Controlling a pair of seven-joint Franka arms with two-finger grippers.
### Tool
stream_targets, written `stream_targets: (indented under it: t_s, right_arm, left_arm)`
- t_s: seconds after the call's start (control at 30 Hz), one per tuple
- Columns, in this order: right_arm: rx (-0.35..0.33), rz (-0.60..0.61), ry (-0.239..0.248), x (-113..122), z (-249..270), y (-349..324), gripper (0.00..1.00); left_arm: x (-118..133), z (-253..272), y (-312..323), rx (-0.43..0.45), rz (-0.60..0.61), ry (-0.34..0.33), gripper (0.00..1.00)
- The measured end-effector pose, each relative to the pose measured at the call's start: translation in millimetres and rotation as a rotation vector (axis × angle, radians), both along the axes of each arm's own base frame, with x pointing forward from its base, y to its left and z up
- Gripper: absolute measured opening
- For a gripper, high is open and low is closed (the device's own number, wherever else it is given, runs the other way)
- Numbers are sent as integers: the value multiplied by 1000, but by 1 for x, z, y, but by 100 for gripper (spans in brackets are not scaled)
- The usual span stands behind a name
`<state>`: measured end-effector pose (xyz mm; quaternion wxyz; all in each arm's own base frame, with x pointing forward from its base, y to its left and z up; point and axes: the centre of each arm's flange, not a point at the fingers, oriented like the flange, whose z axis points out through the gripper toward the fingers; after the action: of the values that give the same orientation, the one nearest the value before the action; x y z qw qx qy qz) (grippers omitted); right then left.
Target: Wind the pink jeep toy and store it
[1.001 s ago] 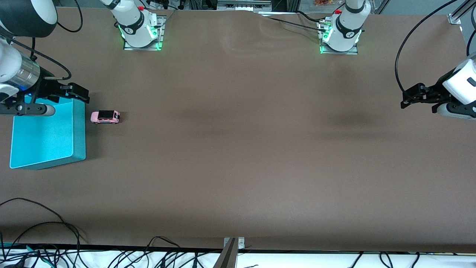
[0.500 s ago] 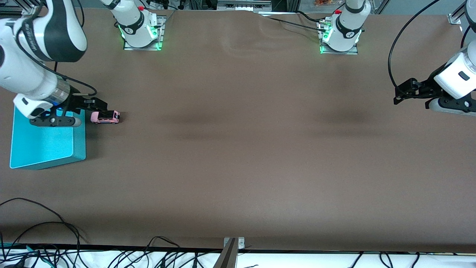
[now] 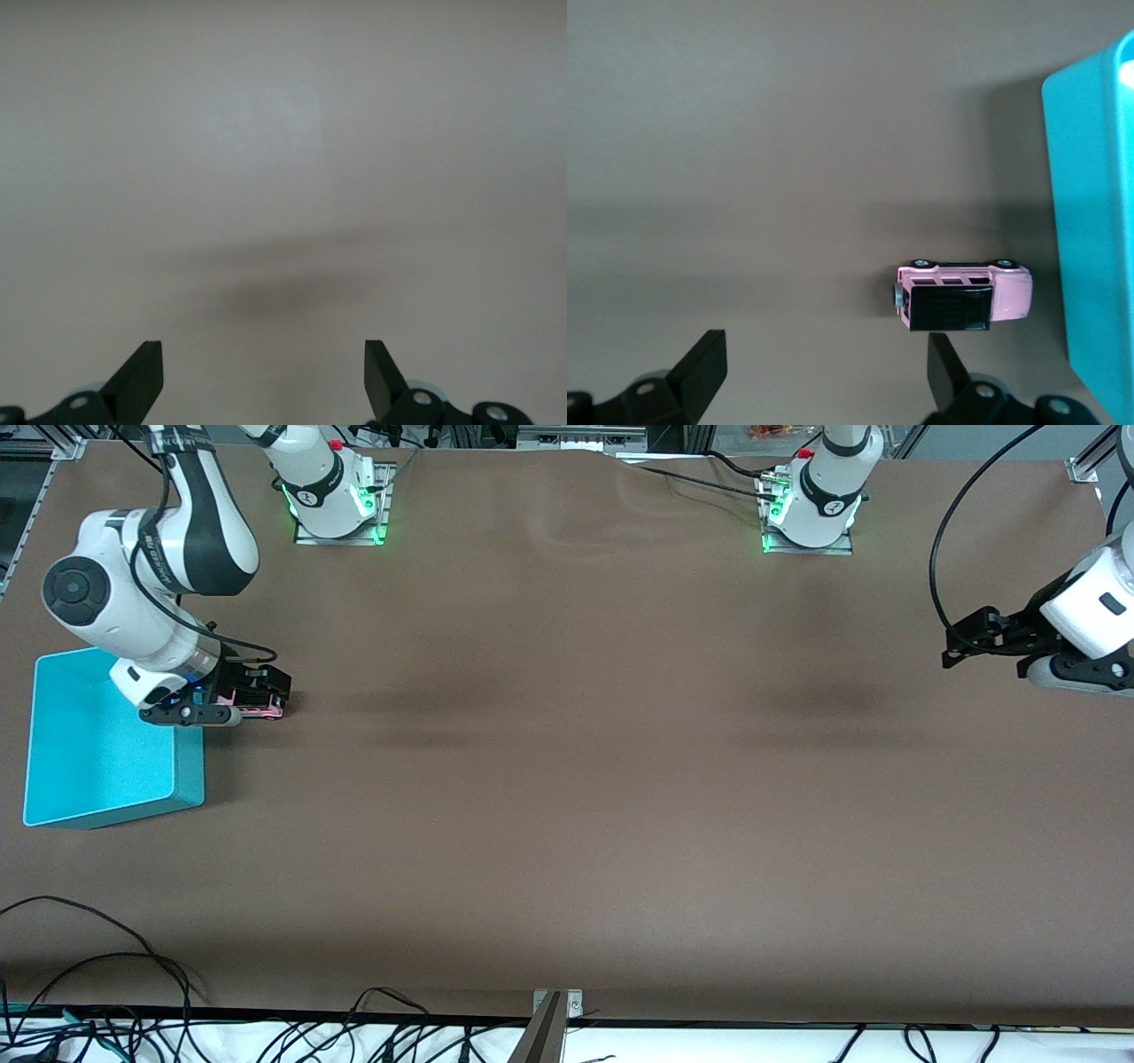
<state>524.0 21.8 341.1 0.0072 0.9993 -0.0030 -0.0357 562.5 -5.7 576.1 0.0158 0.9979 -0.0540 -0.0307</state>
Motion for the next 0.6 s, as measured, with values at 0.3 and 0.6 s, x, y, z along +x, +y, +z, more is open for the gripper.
stream_targets:
  t_s: [0.3,0.6]
  right_arm:
    - [-4,-82,34,-26,-39,-42,100]
    - [-22,-359,12,-51,-68,-80,100]
  left_arm:
    - [6,5,1,-1,2,-9,100]
    - [7,15,1,-1,3,-22,100]
